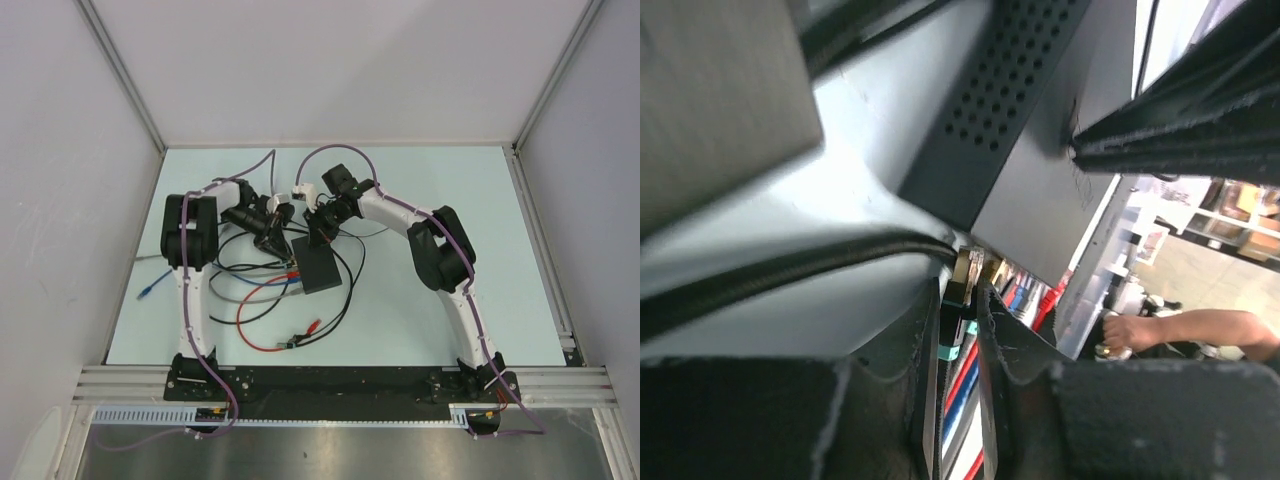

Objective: Pull the plug from the switch port

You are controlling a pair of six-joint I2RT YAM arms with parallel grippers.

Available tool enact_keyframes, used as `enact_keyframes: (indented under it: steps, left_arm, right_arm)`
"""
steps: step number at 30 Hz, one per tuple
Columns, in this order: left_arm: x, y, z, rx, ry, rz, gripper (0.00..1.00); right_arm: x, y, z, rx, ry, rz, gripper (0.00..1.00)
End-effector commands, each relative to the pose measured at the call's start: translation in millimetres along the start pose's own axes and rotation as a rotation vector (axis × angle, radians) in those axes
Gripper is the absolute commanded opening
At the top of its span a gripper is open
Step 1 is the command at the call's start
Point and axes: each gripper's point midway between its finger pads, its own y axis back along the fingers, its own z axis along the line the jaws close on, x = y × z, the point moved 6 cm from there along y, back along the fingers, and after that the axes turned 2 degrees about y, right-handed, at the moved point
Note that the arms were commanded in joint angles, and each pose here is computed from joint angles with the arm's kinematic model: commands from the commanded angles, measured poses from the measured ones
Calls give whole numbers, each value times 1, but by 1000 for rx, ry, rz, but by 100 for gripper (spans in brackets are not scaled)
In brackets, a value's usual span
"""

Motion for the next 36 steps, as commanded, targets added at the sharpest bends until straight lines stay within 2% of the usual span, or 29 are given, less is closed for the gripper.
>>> enact_keyframes:
  steps: [1,6,10,16,18,23,25,26,29,32,35,36]
  left_arm:
    - [-11,5,4,-85,-41,-3,0]
    - [-9,28,0,-180,-84,-39,0]
    - [-22,56,-17,-257,-236,-66,0]
    - [-45,101,-18,-549,-340,-83,0]
    - [-49,108,-13,-605,-344,-81,0]
    - [-61,134,8,-895,-340,-129,1]
    - [-61,140,8,-958,-318,-165,10]
    - [-66,144,9,-970,-323,-201,22]
    - [-70,151,-1,-950,-338,-270,39]
    - [-74,157,-16,-936,-380,-337,47]
    - [-76,157,-28,-883,-402,-386,52]
    - [-76,152,-36,-810,-400,-406,52]
  right_arm:
    - [51,-13,-15,86,-53,178,0]
    - [51,-13,-16,88,-51,178,0]
    - [52,-13,-16,86,-55,181,0]
    - [52,-14,-15,83,-54,181,0]
    - [51,-13,-16,85,-54,179,0]
    - [51,-13,-16,85,-52,177,0]
    - [52,-14,-16,86,-55,181,0]
    - [51,-13,-16,87,-52,177,0]
    - [52,-14,-16,90,-54,178,0]
    - [52,-13,-18,95,-59,178,0]
    - [52,-13,-17,94,-58,178,0]
    - [52,-13,-17,94,-58,178,0]
